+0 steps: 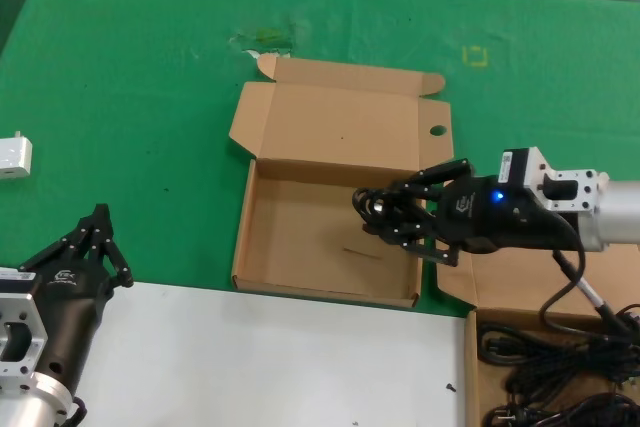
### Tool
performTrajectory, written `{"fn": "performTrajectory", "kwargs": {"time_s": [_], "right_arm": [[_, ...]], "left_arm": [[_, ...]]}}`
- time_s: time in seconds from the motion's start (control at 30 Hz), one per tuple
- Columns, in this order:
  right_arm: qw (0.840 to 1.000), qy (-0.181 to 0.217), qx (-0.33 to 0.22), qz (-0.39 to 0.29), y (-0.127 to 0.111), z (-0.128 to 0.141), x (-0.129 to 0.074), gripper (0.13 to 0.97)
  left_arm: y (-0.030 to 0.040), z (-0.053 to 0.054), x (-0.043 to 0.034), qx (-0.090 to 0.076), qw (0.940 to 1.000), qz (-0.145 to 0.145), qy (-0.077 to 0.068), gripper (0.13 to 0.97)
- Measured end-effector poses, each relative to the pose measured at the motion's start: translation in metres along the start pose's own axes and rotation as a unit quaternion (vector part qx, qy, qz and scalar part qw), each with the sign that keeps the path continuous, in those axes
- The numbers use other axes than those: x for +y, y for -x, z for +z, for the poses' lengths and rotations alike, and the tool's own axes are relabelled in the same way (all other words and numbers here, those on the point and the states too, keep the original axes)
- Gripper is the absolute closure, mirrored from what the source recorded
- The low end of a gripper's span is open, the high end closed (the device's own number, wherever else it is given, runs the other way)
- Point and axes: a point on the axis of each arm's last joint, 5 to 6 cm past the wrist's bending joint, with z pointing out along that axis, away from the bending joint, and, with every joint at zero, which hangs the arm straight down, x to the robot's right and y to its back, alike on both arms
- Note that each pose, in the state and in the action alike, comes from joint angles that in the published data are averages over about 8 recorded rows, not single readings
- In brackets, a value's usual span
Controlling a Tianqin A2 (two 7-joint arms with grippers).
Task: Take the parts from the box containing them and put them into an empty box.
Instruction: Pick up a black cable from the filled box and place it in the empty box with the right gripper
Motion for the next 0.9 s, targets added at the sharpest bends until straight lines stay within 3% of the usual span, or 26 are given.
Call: {"fn": "performTrajectory", "kwargs": {"time_s": [0.9], "right_arm": [[0.999,-0.032,-0.009,-0.006,0.007,0.091,-0.022,0.786]], "left_arm": [[0.0,0.0,0.0,0.0,1.0,0.0,0.0,0.958]]}}
